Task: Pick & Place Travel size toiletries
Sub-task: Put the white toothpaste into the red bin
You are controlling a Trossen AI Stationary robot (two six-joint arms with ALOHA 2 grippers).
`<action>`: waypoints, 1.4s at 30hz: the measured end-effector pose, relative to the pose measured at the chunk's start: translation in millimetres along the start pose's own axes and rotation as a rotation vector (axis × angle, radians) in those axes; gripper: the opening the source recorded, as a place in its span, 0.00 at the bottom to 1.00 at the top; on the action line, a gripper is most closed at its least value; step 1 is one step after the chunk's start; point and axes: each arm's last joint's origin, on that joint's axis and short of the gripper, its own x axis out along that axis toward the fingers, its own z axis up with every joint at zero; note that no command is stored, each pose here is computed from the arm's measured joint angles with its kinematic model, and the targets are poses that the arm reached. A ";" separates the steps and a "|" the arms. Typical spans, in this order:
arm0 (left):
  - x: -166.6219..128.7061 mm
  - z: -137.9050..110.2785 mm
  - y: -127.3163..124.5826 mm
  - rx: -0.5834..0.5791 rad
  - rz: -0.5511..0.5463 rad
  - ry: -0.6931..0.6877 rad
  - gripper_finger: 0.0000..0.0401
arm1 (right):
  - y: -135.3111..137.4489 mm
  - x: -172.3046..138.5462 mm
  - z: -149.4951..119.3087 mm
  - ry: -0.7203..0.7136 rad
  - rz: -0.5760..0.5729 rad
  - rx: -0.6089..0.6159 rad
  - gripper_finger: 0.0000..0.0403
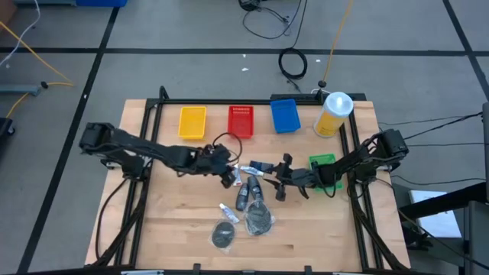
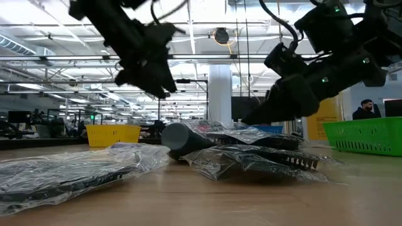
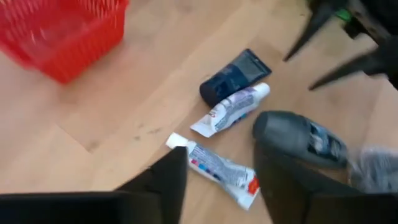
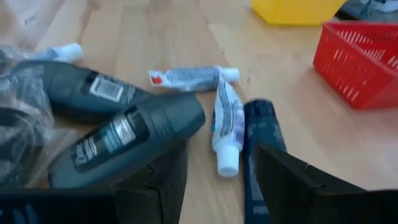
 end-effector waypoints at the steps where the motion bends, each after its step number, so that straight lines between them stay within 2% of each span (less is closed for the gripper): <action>1: 5.6 -1.2 0.0 -0.041 0.001 0.007 0.53 | 0.6 -0.3 -0.8 0.007 0.001 0.005 0.42; 6: 30.0 -7.8 -3.5 -0.205 0.010 -0.006 0.68 | 7.7 -3.5 -5.3 0.041 0.026 -0.023 0.42; 12: 40.9 -27.9 -9.8 -0.329 0.070 0.029 0.71 | 14.4 -6.5 -5.6 0.034 0.051 -0.046 0.42; 18: 42.7 -46.7 -17.4 -0.401 0.137 0.011 0.67 | 14.5 -6.5 -4.8 0.026 0.049 -0.058 0.42; 24: 64.9 -61.4 -13.5 -0.396 0.210 0.003 0.63 | 14.7 -6.4 -0.6 -0.015 0.052 -0.078 0.42; 33: 79.5 -64.1 -13.8 -0.378 0.204 -0.032 0.56 | 15.2 -6.4 3.7 -0.056 0.055 -0.075 0.42; 42: 80.7 -62.9 -10.4 -0.371 0.231 -0.051 0.40 | 15.1 -6.4 3.6 -0.056 0.054 -0.098 0.42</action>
